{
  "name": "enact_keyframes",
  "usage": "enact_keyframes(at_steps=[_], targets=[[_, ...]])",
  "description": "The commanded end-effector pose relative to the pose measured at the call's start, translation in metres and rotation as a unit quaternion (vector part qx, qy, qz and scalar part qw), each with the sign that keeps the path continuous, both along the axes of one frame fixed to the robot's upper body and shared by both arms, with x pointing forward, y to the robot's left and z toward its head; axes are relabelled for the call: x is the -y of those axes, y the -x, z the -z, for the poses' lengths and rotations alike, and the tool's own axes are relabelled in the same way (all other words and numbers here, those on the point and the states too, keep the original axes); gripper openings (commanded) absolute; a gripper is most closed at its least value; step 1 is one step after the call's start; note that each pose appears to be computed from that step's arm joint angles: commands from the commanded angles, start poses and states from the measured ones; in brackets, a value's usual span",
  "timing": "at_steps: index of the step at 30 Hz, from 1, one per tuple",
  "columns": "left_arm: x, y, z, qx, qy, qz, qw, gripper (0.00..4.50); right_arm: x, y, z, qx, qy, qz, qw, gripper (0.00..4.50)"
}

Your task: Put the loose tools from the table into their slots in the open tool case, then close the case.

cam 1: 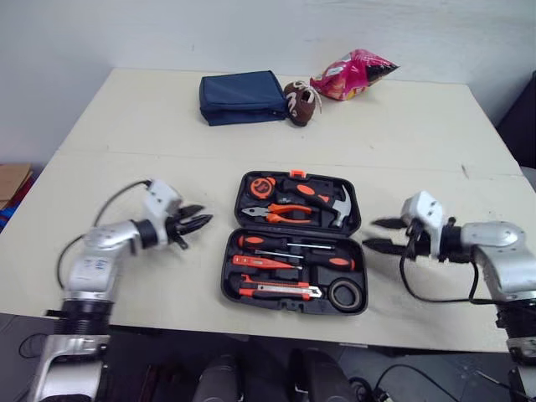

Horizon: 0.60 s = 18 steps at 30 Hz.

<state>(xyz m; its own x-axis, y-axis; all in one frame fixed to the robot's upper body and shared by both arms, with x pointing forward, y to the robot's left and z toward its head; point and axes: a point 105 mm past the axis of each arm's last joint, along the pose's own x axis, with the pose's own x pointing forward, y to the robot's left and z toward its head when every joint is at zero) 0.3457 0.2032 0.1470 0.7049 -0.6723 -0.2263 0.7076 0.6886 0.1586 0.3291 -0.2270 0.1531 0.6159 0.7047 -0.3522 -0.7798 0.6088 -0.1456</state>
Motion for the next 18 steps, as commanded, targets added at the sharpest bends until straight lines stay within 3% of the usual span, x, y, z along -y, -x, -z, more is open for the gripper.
enact_keyframes(at_steps=[1,3,4,8,18], targets=[[0.009,0.016,-0.036,-0.021,0.021,0.031,0.999,3.28,0.010,0.010,-0.035,-0.056,0.039,0.081,0.994,4.50],[0.019,0.022,-0.047,-0.047,0.022,0.045,0.998,4.22,0.014,0.014,-0.035,-0.100,0.063,0.121,0.986,4.50],[0.018,0.014,-0.043,-0.078,0.015,0.006,0.997,4.45,0.010,0.013,-0.037,-0.140,0.027,0.138,0.980,4.50],[0.038,0.002,-0.041,-0.149,0.043,-0.026,0.988,4.45,0.002,0.012,-0.030,-0.277,-0.018,0.195,0.941,4.50],[0.055,-0.041,-0.028,-0.168,0.023,-0.079,0.982,4.45,-0.004,-0.027,-0.020,-0.261,0.003,0.262,0.929,4.50]])
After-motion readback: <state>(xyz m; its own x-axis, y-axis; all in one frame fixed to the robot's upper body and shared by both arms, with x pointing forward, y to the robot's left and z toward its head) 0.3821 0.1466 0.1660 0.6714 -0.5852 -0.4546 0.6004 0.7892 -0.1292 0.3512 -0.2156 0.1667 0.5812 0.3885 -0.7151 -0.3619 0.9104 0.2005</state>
